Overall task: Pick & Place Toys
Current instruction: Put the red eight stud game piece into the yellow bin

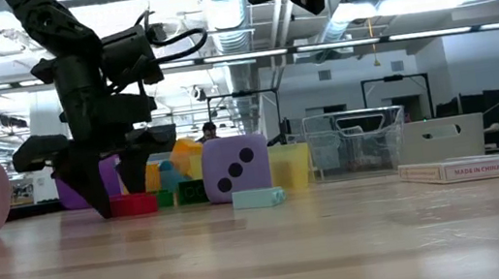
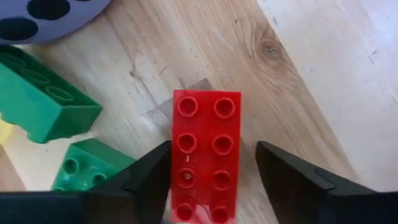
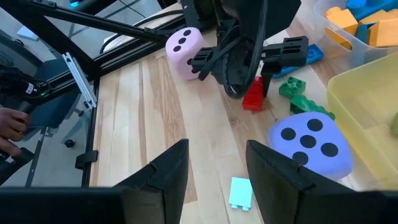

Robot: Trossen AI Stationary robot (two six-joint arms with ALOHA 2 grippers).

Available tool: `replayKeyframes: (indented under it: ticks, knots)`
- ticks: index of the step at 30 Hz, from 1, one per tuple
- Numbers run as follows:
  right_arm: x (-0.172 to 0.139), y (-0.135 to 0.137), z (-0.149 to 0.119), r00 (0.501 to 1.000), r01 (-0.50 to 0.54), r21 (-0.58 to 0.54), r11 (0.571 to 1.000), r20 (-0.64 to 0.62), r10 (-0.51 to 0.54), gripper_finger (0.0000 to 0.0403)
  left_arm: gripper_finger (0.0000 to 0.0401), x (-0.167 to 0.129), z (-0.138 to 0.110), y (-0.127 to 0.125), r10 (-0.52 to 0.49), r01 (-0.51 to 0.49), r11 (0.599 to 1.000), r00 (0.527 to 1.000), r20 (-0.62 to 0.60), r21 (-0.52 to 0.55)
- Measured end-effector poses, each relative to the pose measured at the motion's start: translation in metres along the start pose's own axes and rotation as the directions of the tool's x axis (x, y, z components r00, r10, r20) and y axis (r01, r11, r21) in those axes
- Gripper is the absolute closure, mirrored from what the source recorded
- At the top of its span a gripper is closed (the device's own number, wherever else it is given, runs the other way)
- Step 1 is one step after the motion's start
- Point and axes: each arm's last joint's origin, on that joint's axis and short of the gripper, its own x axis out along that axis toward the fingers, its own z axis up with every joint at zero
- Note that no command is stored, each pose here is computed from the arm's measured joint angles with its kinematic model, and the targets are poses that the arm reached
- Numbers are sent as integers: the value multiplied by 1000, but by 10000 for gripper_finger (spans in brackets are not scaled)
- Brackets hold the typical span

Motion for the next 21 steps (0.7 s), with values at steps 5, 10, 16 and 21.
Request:
replayKeyframes:
  ticks: [5,10,16,21]
  knots:
    - [0,0,1,1000,-3,0,1000,6,3,249,263,0,0,0,-1,1,998,1000,2,-63]
    - [0,1,2,1000,-12,-1,1000,26,12,249,283,-1,1,1,12,-11,990,1000,8,-137]
    - [0,1,3,1000,-11,0,1000,26,11,249,274,-15,6,-2,49,-38,987,997,66,-158]
    - [0,1,3,1000,-13,0,1000,29,13,249,274,-43,17,-2,145,-116,983,966,212,-144]
